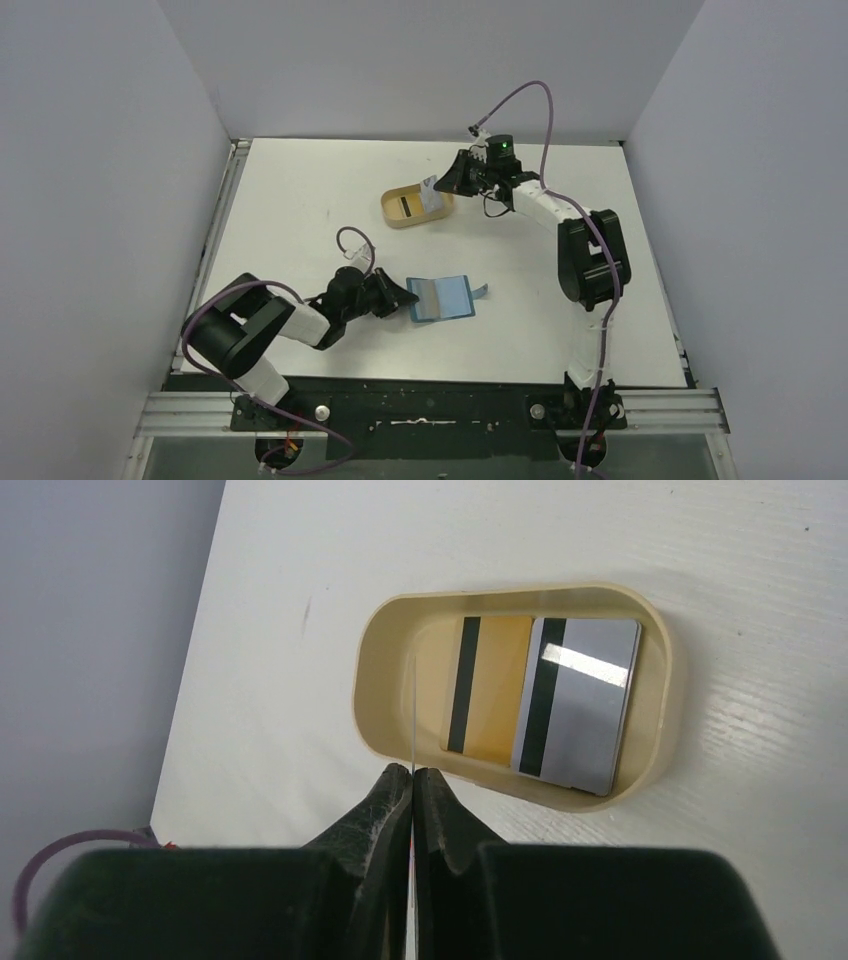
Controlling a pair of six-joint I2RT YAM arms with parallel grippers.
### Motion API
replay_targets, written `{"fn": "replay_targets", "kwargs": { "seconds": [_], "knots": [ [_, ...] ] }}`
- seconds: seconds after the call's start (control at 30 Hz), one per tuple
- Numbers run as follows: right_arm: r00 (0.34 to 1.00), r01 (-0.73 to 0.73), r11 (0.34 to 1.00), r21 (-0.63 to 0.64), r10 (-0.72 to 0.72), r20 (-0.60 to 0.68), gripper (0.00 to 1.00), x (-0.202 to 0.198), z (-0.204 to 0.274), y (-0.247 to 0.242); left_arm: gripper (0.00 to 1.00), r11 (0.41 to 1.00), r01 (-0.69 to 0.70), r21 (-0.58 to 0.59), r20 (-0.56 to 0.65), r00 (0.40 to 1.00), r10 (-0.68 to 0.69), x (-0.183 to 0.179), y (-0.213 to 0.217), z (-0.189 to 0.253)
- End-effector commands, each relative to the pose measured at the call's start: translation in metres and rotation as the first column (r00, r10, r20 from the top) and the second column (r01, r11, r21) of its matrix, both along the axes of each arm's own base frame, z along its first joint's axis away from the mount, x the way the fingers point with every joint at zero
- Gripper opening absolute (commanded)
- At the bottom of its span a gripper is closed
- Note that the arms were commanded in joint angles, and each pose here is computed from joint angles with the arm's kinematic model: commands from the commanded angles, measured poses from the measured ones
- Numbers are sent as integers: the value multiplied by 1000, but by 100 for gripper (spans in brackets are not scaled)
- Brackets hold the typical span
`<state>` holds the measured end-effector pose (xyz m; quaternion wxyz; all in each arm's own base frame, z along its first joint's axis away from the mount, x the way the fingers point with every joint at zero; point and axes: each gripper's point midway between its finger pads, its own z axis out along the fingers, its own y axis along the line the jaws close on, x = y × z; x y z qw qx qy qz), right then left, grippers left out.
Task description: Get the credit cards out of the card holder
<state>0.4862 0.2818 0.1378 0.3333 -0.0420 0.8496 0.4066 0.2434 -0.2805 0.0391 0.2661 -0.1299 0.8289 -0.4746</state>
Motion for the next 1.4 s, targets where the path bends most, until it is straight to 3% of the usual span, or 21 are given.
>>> {"fn": "replay_targets", "kwargs": {
  "seconds": [0.0, 0.2, 0.6, 0.93, 1.07, 1.2, 1.37],
  "knots": [
    [996, -18, 999, 29, 15, 85, 0, 21, 24, 8, 0, 998, 14, 61, 61, 998, -18, 5, -1, 11],
    [995, -16, 999, 50, 11, 98, 0, 38, 15, 17, 0, 996, 19, 86, 60, 998, -24, 3, 1, 11],
    [997, 11, 998, -60, -6, 72, 0, 56, -33, 1, 0, 994, 24, 108, 71, 997, -32, 2, 3, 15],
    [997, 38, 992, -123, -30, 69, 0, 59, -38, -17, 0, 993, 26, 112, 62, 998, -33, 0, 3, 12],
    [996, 49, 990, -135, -39, 75, 17, 63, -35, -23, 0, 992, 22, 126, 66, 997, -30, 0, 5, 14],
    [994, 44, 991, -125, -31, 103, 41, 69, -19, -23, 0, 988, 16, 154, 64, 998, -26, 0, 9, 15],
    [980, 2, 997, -75, 13, 200, 51, 69, 37, -14, 0, 983, 27, 183, 61, 997, -39, 0, 10, 20]
  ]
}}
